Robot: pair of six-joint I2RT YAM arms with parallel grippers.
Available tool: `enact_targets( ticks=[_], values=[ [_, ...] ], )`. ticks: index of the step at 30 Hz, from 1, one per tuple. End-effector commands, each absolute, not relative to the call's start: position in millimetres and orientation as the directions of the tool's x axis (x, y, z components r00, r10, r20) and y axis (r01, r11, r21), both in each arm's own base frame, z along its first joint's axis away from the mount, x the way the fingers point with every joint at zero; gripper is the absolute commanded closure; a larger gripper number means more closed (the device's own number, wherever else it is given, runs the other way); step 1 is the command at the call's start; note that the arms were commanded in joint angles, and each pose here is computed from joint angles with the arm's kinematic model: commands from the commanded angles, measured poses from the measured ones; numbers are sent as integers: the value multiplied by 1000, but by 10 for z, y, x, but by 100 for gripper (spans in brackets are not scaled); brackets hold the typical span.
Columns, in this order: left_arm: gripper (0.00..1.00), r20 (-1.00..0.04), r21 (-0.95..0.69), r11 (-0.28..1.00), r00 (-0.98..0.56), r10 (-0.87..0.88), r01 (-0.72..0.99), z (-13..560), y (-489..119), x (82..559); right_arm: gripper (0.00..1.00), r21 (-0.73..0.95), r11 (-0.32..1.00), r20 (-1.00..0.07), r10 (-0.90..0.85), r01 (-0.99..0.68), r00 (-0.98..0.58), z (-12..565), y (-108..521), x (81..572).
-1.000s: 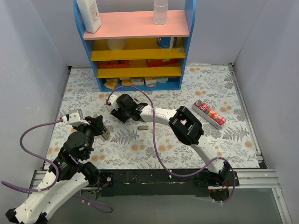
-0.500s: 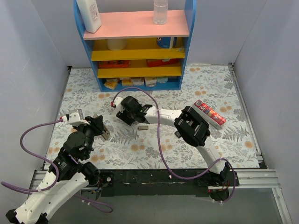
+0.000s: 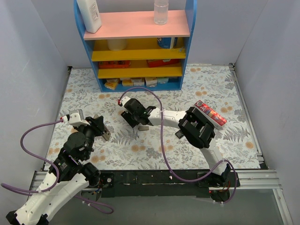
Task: Load the batteries into the remote control
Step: Pick up the battery from the center of the board.
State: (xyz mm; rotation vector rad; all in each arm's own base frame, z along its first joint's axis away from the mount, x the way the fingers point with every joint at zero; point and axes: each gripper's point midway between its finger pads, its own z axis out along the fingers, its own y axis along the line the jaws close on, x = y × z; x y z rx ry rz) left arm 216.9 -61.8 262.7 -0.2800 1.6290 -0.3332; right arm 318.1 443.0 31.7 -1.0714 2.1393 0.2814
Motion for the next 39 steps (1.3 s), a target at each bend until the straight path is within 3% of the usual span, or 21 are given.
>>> enact_targets(
  ticks=[1, 10, 21, 29, 39],
  values=[
    [98, -924, -377, 926, -73, -375, 22, 2646, -613, 2179, 38, -45, 725, -680, -527, -688, -511, 409, 4271, 3107],
    [98, -923, -380, 925, -75, -377, 24, 2635, -617, 2180, 51, 51, 748, -611, -501, -662, -613, 176, 4203, 2890],
    [98, -914, -402, 914, -93, -396, 57, 2639, -700, 2181, 80, 70, 756, -602, -488, -651, -632, 90, 4024, 2774],
    [97, -863, -503, 851, -132, -487, 148, 2694, -937, 2159, 99, 51, 730, -640, -501, -682, -583, 178, 3909, 2715],
    [100, -723, -689, 650, -250, -643, 321, 2331, -1529, 2192, 99, -5, 688, -764, -471, -726, -441, 993, 3670, 2659]
  ],
)
